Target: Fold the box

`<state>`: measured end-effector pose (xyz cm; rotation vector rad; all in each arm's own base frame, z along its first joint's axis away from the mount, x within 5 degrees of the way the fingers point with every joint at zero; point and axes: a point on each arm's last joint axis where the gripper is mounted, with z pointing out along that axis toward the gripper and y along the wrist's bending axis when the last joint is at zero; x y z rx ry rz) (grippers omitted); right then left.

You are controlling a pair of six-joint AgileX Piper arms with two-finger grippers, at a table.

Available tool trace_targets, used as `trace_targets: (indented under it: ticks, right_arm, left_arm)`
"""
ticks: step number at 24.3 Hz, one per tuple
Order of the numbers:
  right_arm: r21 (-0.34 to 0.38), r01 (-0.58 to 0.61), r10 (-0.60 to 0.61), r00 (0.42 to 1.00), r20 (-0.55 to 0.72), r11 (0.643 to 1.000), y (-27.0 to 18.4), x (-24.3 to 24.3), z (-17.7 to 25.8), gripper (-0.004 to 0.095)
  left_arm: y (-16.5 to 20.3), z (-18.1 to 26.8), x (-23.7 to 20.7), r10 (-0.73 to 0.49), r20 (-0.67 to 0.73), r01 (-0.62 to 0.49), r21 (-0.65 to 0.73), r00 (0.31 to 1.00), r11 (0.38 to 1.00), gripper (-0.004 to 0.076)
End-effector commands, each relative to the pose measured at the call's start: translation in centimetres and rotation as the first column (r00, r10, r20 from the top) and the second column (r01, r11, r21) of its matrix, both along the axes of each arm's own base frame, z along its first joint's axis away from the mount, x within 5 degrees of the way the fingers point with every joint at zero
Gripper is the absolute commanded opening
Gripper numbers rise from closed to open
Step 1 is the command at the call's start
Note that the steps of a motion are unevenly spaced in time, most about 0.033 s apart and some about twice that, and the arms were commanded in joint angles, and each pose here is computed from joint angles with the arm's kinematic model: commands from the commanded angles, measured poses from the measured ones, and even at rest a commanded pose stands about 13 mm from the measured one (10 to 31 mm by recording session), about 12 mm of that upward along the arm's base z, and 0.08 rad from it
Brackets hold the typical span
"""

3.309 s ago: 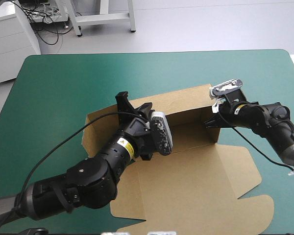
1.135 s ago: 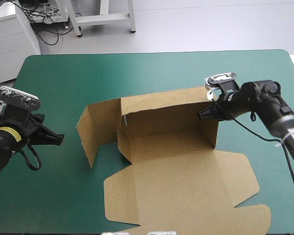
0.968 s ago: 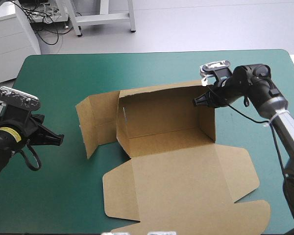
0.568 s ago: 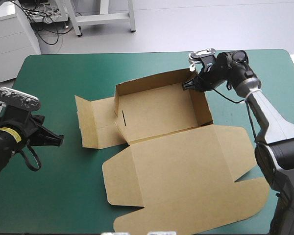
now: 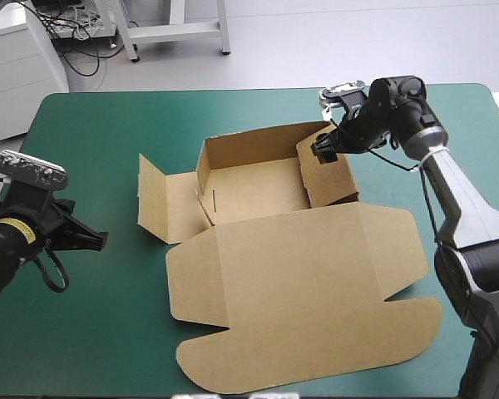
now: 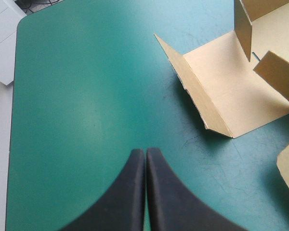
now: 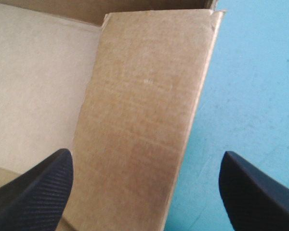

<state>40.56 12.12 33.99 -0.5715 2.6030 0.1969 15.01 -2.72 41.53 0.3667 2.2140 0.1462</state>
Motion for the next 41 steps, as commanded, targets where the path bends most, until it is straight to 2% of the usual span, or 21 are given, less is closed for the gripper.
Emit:
trace_targets:
  ticks: [1,5,11,13,21,24,29,35,39,41]
  right_arm:
    - [0.016,-0.025,0.023,0.993,0.118,1.000,-0.9,-3.1,6.1,0.0769]
    - [0.024,-0.026,0.022,0.988,0.153,0.999,-1.2,-4.1,7.5,0.0769]
    - [0.010,0.008,-0.009,0.990,0.140,1.000,-1.4,-3.6,7.0,0.0769]
    - [-0.036,0.038,-0.034,0.992,0.125,0.999,-1.7,-2.7,5.9,0.0769]
    - [-0.059,0.018,-0.021,0.999,-0.050,0.998,-0.3,1.4,-1.6,0.0751]
    - [-0.049,0.021,-0.023,0.999,-0.048,0.999,-0.1,2.3,-2.8,0.0652]
    - [-0.046,0.021,-0.023,0.999,-0.044,0.999,0.1,2.7,-3.4,0.0381]
    - [-0.055,0.018,-0.022,0.997,-0.074,0.998,0.1,2.9,-4.2,0.0162]
    - [-0.053,0.019,-0.022,0.997,-0.068,0.998,0.1,2.9,-4.1,-0.0020]
    - [-0.052,0.023,-0.026,0.998,-0.064,0.998,-0.1,3.0,-3.8,-0.0023]
  left_arm:
    - [0.1,1.2,-0.3,0.002,0.072,0.000,-0.025,0.997,1.000,-0.0009]
    - [0.2,1.0,-0.4,0.009,0.044,-0.008,-0.019,0.999,1.000,-0.0009]
    - [0.2,1.0,-0.4,0.009,0.044,-0.008,-0.019,0.999,1.000,-0.0009]
    - [0.2,1.0,-0.4,0.009,0.044,-0.008,-0.019,0.999,1.000,-0.0009]
    - [0.2,1.0,-0.4,0.008,0.048,-0.007,-0.019,0.999,1.000,-0.0012]
    - [0.2,1.0,-0.4,0.007,0.050,-0.006,-0.020,0.999,1.000,-0.0012]
    - [0.2,1.0,-0.4,0.007,0.050,-0.006,-0.020,0.999,1.000,-0.0012]
    - [0.2,1.0,-0.4,0.007,0.050,-0.006,-0.020,0.999,1.000,-0.0012]
    - [0.2,1.0,-0.4,0.007,0.050,-0.006,-0.020,0.999,1.000,-0.0012]
    - [0.2,1.0,-0.4,0.007,0.050,-0.006,-0.020,0.999,1.000,-0.0012]
